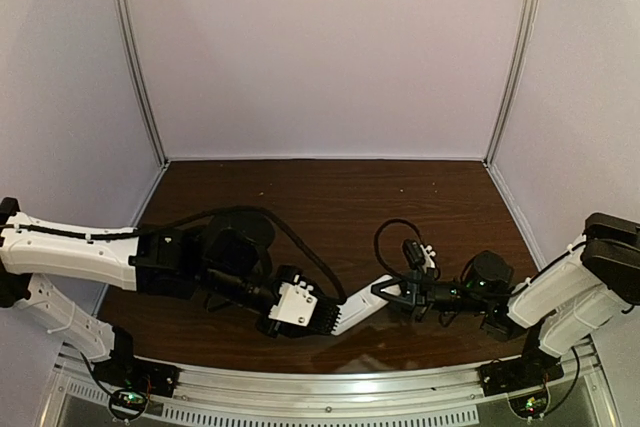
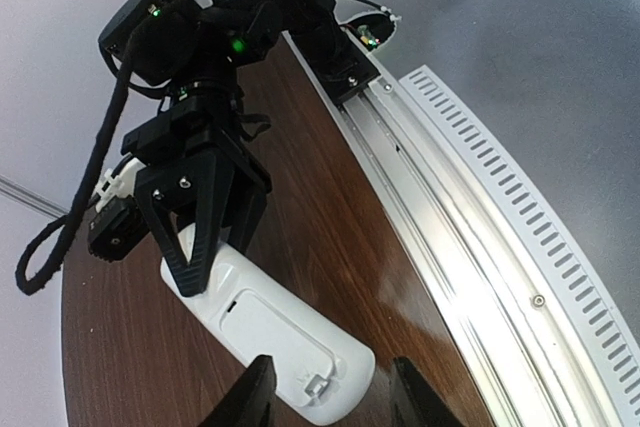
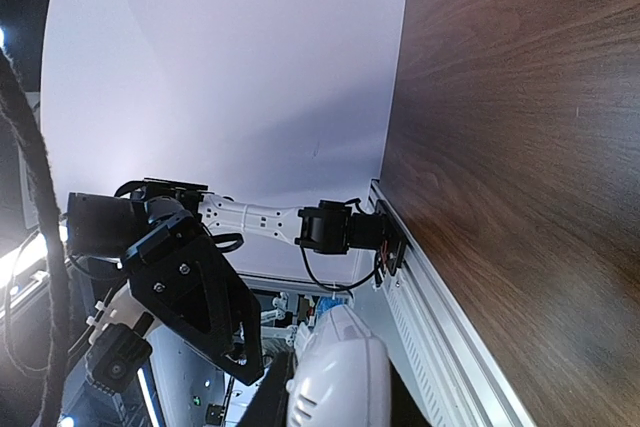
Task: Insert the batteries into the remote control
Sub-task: Press the battery cover on the remote control.
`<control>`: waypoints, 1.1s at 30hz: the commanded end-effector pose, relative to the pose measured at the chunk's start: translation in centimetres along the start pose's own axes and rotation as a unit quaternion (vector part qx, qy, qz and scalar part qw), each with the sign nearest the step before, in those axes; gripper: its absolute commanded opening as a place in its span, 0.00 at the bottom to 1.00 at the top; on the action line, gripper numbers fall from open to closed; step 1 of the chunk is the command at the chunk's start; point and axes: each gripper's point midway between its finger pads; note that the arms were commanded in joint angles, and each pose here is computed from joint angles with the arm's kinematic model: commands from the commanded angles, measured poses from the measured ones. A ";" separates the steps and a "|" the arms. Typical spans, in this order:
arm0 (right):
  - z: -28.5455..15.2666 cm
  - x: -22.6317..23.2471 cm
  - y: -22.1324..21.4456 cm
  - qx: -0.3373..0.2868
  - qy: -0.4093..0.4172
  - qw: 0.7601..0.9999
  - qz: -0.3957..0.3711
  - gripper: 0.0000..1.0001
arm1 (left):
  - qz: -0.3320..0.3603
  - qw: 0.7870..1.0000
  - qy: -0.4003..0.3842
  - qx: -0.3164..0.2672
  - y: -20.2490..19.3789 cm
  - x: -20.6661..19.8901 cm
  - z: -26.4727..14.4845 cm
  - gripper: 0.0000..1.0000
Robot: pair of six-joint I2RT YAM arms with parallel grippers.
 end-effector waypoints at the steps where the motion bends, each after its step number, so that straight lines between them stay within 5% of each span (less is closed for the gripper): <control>1: 0.4 3.8 0.1 0.004 0.073 0.997 -0.032 0.00 | 0.023 1.000 0.012 0.001 0.6 0.8 0.3 0.38; 33: 1.2 5.1 -0.7 0.027 0.101 0.994 -0.038 0.00 | 0.021 0.999 -0.018 0.037 -2.2 -0.5 2.5 0.25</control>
Point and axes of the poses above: each gripper's point midway between its finger pads, its own z axis out along the fingers, its own x axis along the line the jaws close on, y = z × x, and after that the axes turned 3 degrees about -z, right-handed
